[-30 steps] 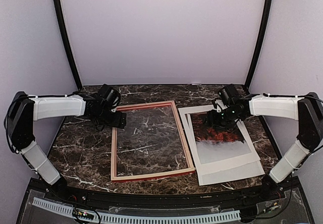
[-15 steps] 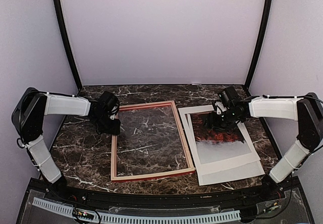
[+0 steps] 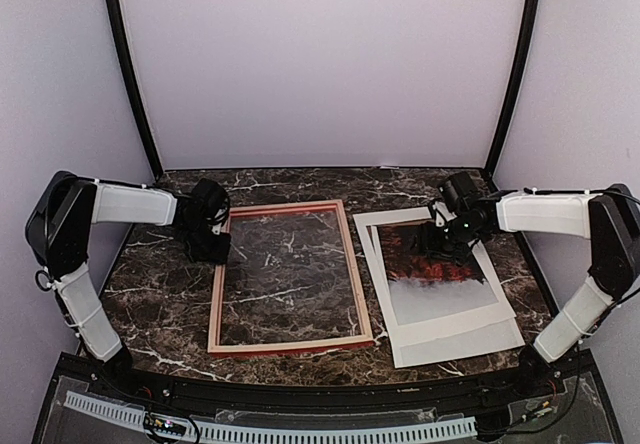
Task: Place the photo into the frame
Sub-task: Pick up the mat board from the photo.
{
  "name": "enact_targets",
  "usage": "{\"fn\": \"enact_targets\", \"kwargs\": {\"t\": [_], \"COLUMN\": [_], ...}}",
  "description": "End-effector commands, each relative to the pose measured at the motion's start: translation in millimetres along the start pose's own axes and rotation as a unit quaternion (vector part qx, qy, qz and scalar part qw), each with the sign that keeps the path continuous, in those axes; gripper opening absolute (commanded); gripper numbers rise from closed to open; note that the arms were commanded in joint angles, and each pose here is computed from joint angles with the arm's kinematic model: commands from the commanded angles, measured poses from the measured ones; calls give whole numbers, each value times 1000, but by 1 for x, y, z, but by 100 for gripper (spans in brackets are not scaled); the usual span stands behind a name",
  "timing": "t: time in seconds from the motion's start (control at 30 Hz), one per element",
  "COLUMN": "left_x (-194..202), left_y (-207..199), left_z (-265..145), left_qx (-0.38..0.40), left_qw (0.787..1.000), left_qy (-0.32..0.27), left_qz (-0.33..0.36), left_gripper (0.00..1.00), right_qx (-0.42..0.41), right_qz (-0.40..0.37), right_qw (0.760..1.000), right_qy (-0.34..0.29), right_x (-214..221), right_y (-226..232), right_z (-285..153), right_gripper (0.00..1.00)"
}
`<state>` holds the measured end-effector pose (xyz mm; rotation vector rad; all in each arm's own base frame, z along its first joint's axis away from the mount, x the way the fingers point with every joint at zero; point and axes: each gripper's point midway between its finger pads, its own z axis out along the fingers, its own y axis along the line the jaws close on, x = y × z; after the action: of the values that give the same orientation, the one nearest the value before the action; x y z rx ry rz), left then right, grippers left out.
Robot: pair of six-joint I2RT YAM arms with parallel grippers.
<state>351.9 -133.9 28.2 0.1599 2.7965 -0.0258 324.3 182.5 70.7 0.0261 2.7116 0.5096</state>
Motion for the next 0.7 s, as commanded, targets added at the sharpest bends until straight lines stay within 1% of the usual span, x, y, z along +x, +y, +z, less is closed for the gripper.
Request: {"fn": "enact_targets", "kwargs": {"t": [0.0,0.13,0.2,0.23,0.27,0.3,0.33,0.37,0.4,0.43,0.47,0.53,0.63,0.67], "left_x": [-12,-28,-40,-48,-52,-62,-64,-71,-74,-79,-80,-87,-97,-96], "left_y": [24,39,46,48,49,48,48,46,45,42,40,26,5,-6], "left_z": [1,4,1,-2,-4,-9,-12,-20,-23,-31,-35,-55,-75,-85], "left_qx": [-36,-72,-93,-103,-106,-107,-106,-100,-96,-87,-79,-32,37,73], "left_qw": [999,997,995,994,994,993,993,994,994,994,994,994,989,986], "left_qy": [-5,-11,-17,-23,-28,-39,-42,-54,-59,-71,-76,-102,-139,-145], "left_qz": [8,12,11,10,7,3,-1,-7,-9,-13,-15,-20,-36,-37], "left_gripper": [31,33,39,47,51,59,63,68,71,75,76,81,82,82], "right_qx": [62,149,188,200,207,211,214,216,217,218,218,218,220,222], "right_qz": [-1,11,22,30,34,38,40,43,44,46,47,48,45,44], "right_qw": [998,986,979,976,974,973,972,972,972,972,972,973,973,973], "right_qy": [-33,-69,-81,-84,-84,-84,-83,-80,-77,-75,-72,-63,-51,-47], "right_x": [-15,-30,-37,-40,-42,-44,-46,-47,-48,-49,-50,-51,-52,-52], "right_y": [-35,-82,-105,-115,-122,-128,-132,-137,-140,-143,-146,-150,-152,-153], "right_z": [-18,-37,-44,-47,-47,-46,-45,-42,-40,-38,-35,-27,-18,-15], "right_gripper": [64,66,69,69,70,71,71,71,71,71,71,71,69,69]}}
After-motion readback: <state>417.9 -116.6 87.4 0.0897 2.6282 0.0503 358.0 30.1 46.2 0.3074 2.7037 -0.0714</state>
